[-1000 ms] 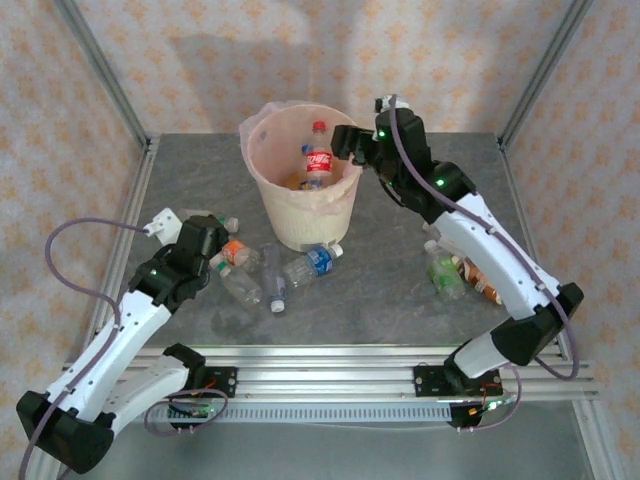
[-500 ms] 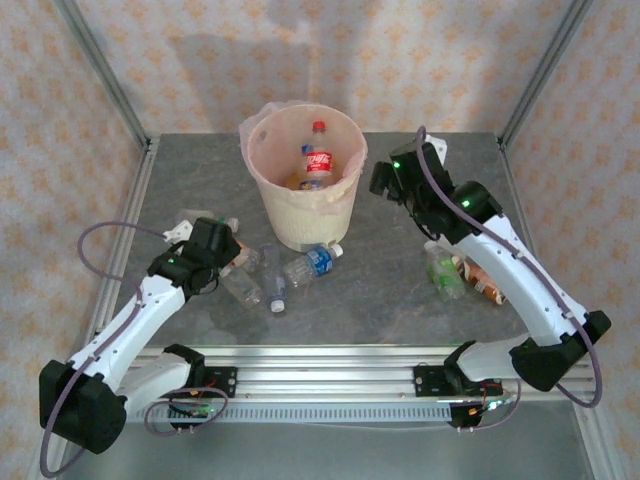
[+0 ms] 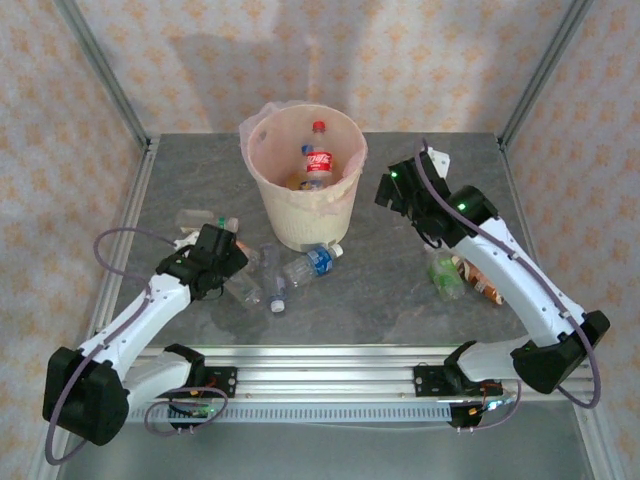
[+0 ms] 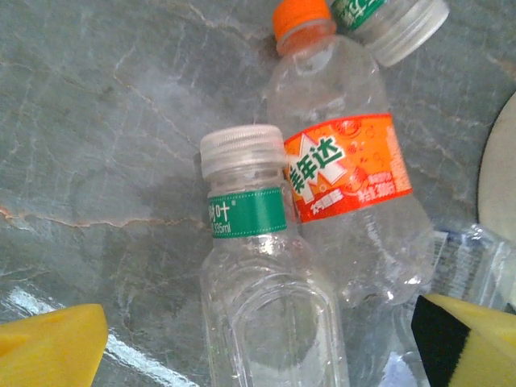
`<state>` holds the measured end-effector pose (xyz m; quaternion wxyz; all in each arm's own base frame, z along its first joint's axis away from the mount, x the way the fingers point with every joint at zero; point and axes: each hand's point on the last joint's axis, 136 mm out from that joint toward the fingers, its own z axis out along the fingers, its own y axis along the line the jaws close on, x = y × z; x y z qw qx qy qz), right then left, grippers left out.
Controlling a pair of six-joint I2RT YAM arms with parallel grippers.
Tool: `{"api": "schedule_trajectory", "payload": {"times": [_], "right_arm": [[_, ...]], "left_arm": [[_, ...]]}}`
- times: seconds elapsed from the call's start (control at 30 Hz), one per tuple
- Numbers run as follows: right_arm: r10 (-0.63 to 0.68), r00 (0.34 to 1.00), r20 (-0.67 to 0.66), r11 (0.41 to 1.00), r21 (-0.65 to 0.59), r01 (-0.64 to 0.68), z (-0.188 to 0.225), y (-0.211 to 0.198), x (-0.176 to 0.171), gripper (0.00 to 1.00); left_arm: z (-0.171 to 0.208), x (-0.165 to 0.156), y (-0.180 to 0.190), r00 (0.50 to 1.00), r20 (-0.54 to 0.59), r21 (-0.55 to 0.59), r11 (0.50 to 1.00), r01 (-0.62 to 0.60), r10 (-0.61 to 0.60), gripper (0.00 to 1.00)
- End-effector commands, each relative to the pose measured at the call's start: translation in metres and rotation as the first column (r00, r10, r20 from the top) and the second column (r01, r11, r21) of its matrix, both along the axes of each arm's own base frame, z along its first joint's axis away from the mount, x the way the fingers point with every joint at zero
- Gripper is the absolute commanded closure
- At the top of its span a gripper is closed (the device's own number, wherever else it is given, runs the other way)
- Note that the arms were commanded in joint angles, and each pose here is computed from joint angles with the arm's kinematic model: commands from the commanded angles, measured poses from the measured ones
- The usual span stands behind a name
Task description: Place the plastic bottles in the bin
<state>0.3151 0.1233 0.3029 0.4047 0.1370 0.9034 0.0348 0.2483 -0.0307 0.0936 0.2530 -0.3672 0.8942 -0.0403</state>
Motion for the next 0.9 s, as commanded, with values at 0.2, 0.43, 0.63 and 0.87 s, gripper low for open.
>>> {"api": "schedule_trajectory", "payload": {"times": [0.2, 0.43, 0.63, 0.87], "right_arm": [[-0.051, 0.999, 0.002, 0.999, -0.013, 0.051, -0.006, -0.011, -0.002, 0.01], [-0.05, 0.999, 0.006, 0.999, -0.011, 0.05, -0.006, -0.011, -0.002, 0.01], [-0.046, 0.999, 0.004, 0.999, -0.004, 0.046, -0.007, -0.009, -0.001, 0.01], [-0.041, 0.999, -0.003, 0.999, 0.003, 0.041, -0.009, -0.006, 0.001, 0.01]], "left_arm": [[-0.021, -0.004, -0.02, 0.998, -0.036, -0.038, 0.998, 0.05, -0.051, 0.07], [-0.031, -0.006, -0.027, 0.994, -0.085, -0.023, 0.997, 0.069, -0.07, 0.08], [-0.036, -0.014, -0.019, 0.993, -0.113, 0.011, 0.999, 0.034, -0.033, 0.08], [-0.043, -0.021, -0.012, 0.99, -0.142, 0.036, 0.999, 0.006, 0.0, 0.1]]}}
